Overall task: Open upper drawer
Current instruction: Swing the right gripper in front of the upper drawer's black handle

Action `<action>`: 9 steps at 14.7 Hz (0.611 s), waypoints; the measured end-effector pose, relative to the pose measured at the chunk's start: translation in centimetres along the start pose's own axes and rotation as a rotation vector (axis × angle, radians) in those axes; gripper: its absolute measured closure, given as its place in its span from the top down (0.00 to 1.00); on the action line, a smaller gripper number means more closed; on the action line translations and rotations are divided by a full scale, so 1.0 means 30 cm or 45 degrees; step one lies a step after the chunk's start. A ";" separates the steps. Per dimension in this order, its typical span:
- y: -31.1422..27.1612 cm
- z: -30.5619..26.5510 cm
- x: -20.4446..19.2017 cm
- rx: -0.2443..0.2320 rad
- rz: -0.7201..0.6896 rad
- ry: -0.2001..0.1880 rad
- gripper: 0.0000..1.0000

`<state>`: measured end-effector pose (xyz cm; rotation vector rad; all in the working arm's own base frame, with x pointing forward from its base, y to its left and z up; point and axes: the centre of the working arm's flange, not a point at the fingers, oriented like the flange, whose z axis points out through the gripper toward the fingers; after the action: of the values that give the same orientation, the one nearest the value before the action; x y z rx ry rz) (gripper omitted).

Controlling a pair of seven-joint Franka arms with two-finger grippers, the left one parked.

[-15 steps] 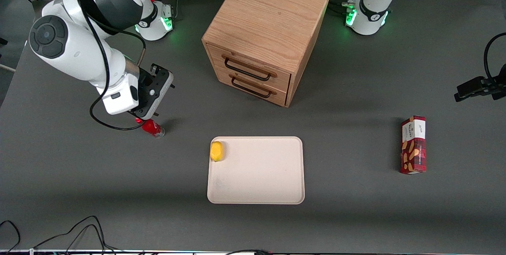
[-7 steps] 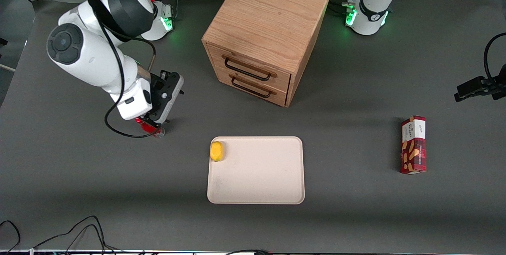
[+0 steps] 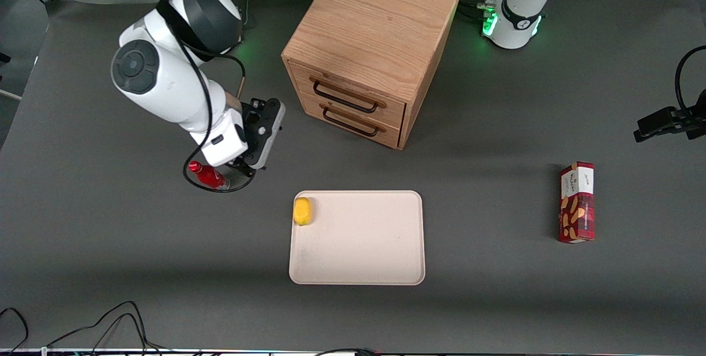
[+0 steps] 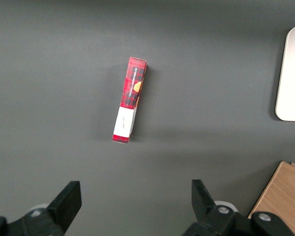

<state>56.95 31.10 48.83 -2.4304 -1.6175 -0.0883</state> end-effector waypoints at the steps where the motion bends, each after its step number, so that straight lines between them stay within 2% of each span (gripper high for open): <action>1: -0.022 0.016 0.019 0.012 0.017 -0.003 1.00; 6: -0.138 0.089 0.111 0.049 0.248 -0.032 1.00; 9: -0.180 0.157 0.146 0.078 0.316 -0.064 1.00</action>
<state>53.38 38.06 45.80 -2.5808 -1.3031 0.0621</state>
